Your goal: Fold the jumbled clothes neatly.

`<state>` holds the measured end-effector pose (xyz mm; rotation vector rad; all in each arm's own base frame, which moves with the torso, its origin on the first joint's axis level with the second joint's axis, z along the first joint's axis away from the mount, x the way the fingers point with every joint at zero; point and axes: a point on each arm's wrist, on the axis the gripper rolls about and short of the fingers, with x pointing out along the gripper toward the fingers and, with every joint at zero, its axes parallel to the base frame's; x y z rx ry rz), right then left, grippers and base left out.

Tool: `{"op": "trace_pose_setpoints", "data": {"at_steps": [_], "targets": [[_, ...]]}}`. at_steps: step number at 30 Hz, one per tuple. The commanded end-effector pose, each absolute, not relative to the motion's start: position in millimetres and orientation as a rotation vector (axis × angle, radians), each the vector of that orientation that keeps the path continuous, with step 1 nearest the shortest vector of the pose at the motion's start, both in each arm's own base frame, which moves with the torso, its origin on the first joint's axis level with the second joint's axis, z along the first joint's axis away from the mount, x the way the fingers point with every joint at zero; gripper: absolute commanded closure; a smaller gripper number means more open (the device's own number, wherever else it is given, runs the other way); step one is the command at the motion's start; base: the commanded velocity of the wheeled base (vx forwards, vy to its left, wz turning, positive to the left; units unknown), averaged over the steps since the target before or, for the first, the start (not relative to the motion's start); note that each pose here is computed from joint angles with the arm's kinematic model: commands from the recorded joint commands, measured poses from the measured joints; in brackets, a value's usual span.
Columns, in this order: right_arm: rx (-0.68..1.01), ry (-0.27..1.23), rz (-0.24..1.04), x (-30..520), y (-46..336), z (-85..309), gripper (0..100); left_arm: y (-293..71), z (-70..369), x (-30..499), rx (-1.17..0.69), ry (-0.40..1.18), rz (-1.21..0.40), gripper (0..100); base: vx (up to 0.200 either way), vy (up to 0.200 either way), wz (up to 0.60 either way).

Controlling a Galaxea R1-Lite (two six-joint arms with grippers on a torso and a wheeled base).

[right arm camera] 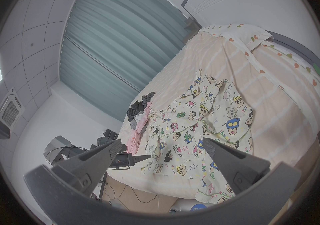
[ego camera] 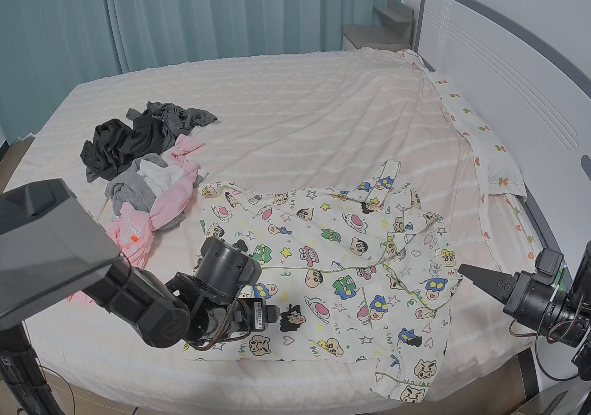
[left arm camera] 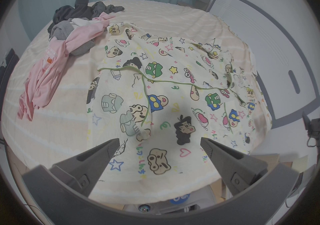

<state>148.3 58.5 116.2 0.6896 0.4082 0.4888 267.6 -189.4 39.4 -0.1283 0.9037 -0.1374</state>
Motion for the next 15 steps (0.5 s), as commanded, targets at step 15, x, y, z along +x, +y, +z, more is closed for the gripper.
{"op": "trace_pose_setpoints", "data": {"at_steps": [15], "targets": [[0.683, 0.436, 0.514, 143, 62, 113, 0, -214, -9, 304, -0.099, 0.855, -0.051, 0, 0.0, 0.0, 0.0]]}}
